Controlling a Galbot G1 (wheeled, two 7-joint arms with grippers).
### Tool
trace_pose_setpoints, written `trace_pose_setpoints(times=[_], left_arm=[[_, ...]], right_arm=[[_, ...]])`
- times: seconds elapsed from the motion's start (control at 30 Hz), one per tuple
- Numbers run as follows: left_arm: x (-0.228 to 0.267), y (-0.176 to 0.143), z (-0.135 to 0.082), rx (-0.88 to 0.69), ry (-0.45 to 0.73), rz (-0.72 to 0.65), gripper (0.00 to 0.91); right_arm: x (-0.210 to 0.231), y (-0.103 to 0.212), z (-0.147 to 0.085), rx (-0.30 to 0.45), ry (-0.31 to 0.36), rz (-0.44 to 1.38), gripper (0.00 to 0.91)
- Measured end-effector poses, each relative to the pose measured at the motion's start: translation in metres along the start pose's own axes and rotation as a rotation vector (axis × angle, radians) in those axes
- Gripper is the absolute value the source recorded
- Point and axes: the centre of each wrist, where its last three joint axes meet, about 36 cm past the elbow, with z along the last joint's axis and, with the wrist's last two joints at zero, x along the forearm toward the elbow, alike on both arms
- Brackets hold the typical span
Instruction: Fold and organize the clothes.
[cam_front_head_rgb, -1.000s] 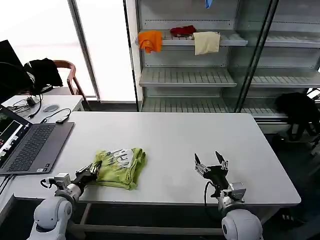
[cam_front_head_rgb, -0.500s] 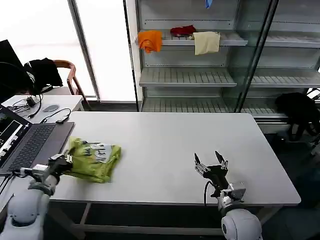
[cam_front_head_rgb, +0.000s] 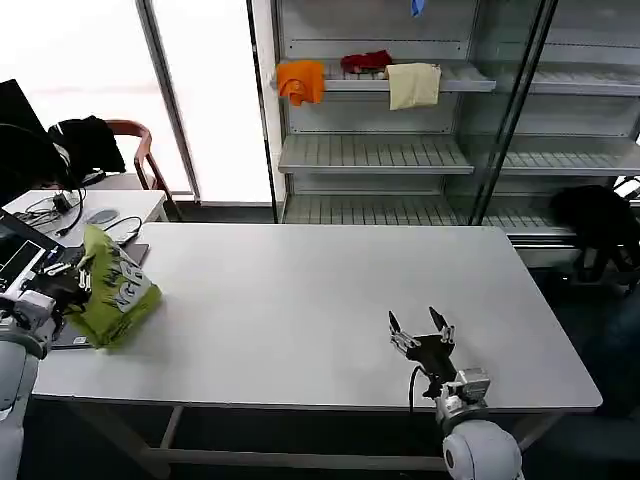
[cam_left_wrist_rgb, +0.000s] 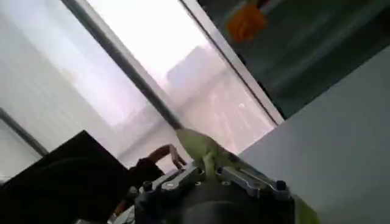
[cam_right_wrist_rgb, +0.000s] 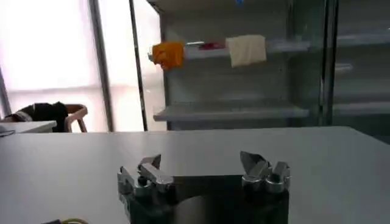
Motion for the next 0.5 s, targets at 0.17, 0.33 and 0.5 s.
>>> trace_pose_setpoints(times=[0.17, 0.33, 0.5], left_arm=[[0.009, -0.04, -0.017, -0.051, -0.017, 0.042, 0.03], [0.015, -0.116, -0.023, -0.043, -0.013, 0.128, 0.03], [0.019, -0.187, -0.044, 0.013, -0.02, 0.21, 0.03]], right_arm=[[0.006, -0.012, 0.008, 0.002, 0.011, 0.019, 0.907], [0.014, -0.027, 0.013, 0.008, 0.021, 0.041, 0.907], [0.022, -0.037, 0.016, 0.014, 0.029, 0.061, 0.907]])
